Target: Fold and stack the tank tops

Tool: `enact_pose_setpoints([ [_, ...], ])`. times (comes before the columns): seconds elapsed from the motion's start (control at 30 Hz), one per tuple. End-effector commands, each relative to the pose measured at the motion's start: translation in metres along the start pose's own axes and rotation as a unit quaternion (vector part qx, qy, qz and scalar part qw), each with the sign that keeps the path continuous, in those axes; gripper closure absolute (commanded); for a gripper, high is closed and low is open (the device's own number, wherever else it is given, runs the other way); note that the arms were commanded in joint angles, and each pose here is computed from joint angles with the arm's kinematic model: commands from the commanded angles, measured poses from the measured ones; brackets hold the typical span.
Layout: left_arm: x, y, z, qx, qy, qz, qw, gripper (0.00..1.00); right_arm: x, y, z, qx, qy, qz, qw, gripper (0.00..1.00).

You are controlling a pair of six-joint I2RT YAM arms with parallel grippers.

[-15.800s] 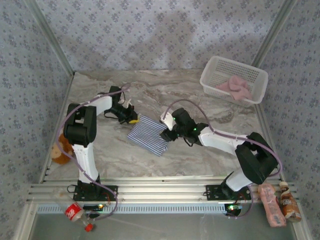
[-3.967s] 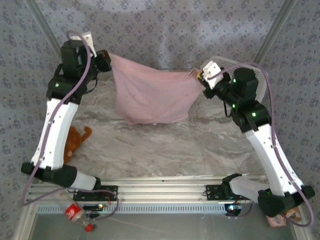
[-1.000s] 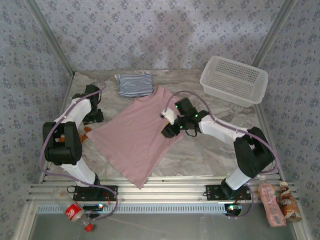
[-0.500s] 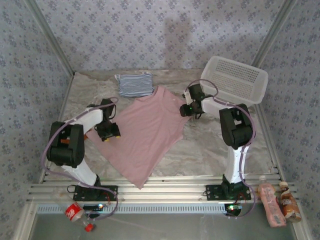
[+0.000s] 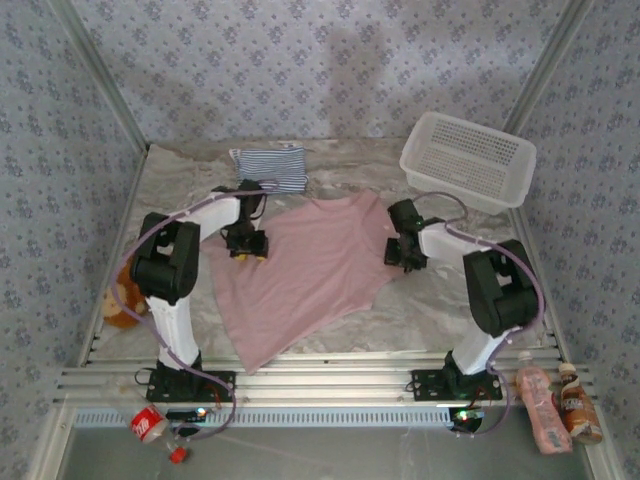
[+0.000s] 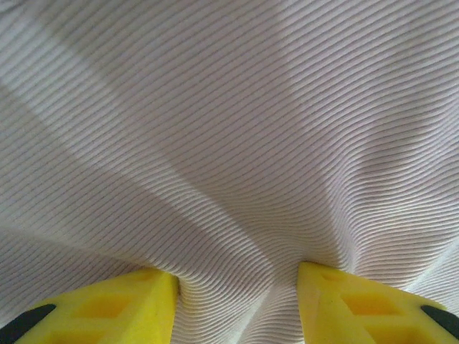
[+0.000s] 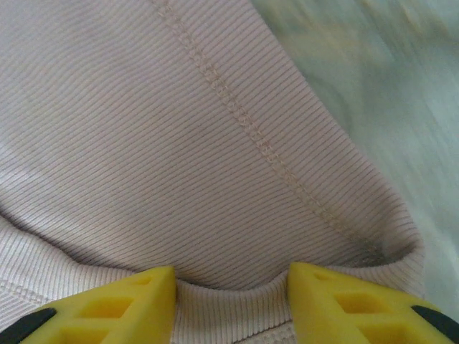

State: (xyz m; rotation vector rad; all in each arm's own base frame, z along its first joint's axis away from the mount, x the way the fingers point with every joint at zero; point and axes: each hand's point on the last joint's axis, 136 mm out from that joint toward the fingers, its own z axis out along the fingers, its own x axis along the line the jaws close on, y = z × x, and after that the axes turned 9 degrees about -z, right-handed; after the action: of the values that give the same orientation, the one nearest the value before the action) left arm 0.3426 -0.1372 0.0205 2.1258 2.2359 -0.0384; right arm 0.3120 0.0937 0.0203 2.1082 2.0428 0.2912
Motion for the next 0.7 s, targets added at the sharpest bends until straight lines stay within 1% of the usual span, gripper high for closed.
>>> enact_pose_setpoints([
  [0.0,-0.034,-0.003,0.010,0.016,-0.031,0.074,0.997,0.53,-0.038,-0.081,-0.007,0.108,-0.077,0.115,0.984,0.52],
  [0.13,-0.064,0.002,0.010,0.008,-0.059,0.104,0.993,0.53,-0.057,-0.127,-0.019,0.143,-0.099,0.177,0.969,0.52],
  [0.2,-0.076,0.005,0.008,0.002,-0.064,0.122,0.990,0.52,-0.068,-0.135,-0.028,0.137,-0.109,0.199,0.964,0.52],
  [0.27,-0.080,0.012,0.001,-0.005,-0.065,0.128,0.990,0.52,-0.072,-0.126,-0.039,0.115,-0.097,0.206,0.967,0.52],
  [0.33,-0.078,0.022,-0.008,-0.018,-0.061,0.125,0.990,0.52,-0.068,-0.105,-0.050,0.084,-0.080,0.193,0.974,0.52],
  [0.4,-0.073,0.030,-0.019,-0.026,-0.062,0.117,0.991,0.52,-0.065,-0.072,-0.065,0.030,-0.068,0.165,0.983,0.50],
  [0.47,-0.060,0.039,-0.030,-0.040,-0.057,0.104,0.992,0.51,-0.051,-0.034,-0.082,-0.029,-0.026,0.123,0.992,0.49],
  [0.5,-0.052,0.043,-0.034,-0.045,-0.053,0.095,0.993,0.51,-0.041,-0.019,-0.086,-0.049,-0.001,0.103,0.993,0.48],
  [0.57,-0.030,0.053,-0.041,-0.055,-0.043,0.070,0.995,0.51,-0.021,0.024,-0.096,-0.121,0.039,0.022,0.992,0.47],
  [0.6,-0.021,0.058,-0.043,-0.062,-0.038,0.058,0.996,0.51,-0.011,0.040,-0.098,-0.140,0.056,0.002,0.989,0.44],
  [0.63,-0.013,0.061,-0.044,-0.066,-0.038,0.048,0.996,0.51,0.000,0.052,-0.098,-0.147,0.078,-0.023,0.986,0.44],
  [0.67,-0.005,0.068,-0.047,-0.072,-0.039,0.035,0.996,0.51,0.006,0.071,-0.099,-0.165,0.083,-0.042,0.982,0.44],
])
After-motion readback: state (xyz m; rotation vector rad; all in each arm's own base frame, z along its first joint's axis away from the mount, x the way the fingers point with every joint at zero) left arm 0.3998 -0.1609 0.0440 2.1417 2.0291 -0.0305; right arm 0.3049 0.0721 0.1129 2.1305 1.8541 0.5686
